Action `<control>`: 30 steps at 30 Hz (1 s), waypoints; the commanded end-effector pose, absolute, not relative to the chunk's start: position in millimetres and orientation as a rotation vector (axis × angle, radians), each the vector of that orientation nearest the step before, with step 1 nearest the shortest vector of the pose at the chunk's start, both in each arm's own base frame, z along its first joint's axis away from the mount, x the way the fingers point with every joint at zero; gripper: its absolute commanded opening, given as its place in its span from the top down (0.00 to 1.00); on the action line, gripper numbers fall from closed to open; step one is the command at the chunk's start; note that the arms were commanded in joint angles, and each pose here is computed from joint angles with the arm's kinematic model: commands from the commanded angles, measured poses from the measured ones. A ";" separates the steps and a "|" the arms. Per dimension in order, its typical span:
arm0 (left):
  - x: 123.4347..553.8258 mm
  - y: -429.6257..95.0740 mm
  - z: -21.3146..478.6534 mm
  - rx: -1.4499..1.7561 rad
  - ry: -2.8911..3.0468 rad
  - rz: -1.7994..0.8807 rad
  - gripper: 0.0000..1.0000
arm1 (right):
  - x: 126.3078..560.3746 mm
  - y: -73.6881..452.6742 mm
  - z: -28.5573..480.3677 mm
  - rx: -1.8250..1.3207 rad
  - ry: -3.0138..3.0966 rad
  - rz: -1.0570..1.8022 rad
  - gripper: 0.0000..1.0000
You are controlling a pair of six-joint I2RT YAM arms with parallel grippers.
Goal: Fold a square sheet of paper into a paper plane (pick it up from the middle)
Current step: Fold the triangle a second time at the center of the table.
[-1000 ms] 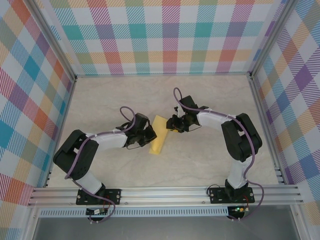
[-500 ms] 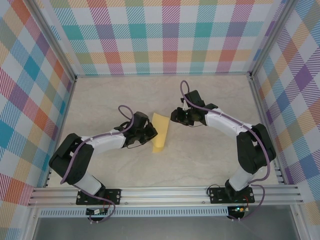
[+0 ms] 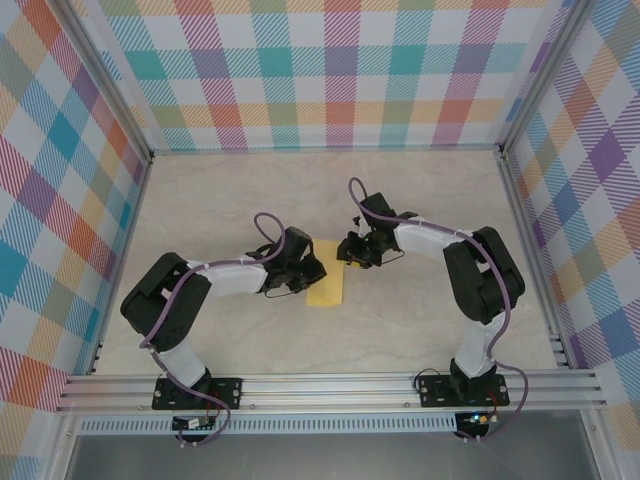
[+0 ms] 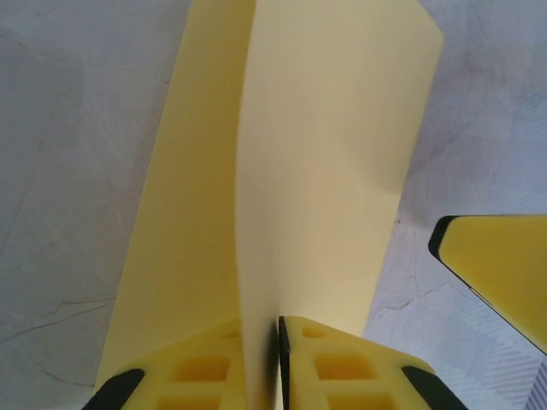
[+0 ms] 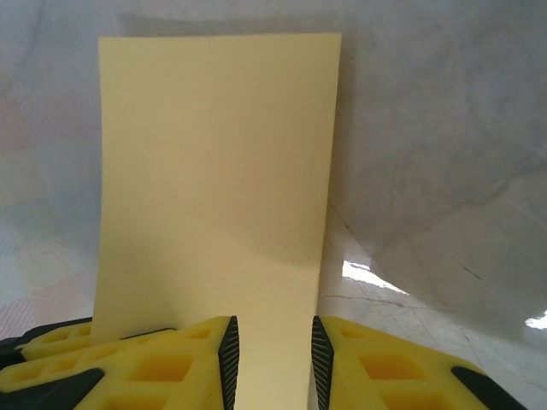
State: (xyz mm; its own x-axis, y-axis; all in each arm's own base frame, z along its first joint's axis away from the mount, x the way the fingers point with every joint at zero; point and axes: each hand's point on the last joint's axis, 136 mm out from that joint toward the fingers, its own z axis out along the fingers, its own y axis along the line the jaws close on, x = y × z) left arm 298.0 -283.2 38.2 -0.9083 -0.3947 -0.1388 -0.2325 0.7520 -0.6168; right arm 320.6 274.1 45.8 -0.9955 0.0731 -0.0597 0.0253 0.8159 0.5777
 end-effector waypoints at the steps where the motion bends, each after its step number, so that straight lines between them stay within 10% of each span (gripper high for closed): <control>1: 289.5 -283.0 36.7 -0.492 2.711 -0.912 0.77 | 324.5 287.7 58.8 0.022 2.899 1.009 0.71; 9: 272.9 -278.9 50.2 -0.466 2.717 -0.974 0.62 | 324.0 293.3 51.9 -0.003 2.921 1.043 0.72; 30: 297.3 -322.2 83.2 -0.303 2.554 -1.256 0.67 | 323.2 295.0 26.4 0.045 3.040 1.002 0.73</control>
State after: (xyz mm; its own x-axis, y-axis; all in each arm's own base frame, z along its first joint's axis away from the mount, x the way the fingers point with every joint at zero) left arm 286.9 -306.6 71.8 -0.9374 -0.3248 -0.1259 -0.1182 0.6364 -0.7622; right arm 327.1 293.8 29.0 -0.9992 0.0205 0.0328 0.0362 0.7946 0.6061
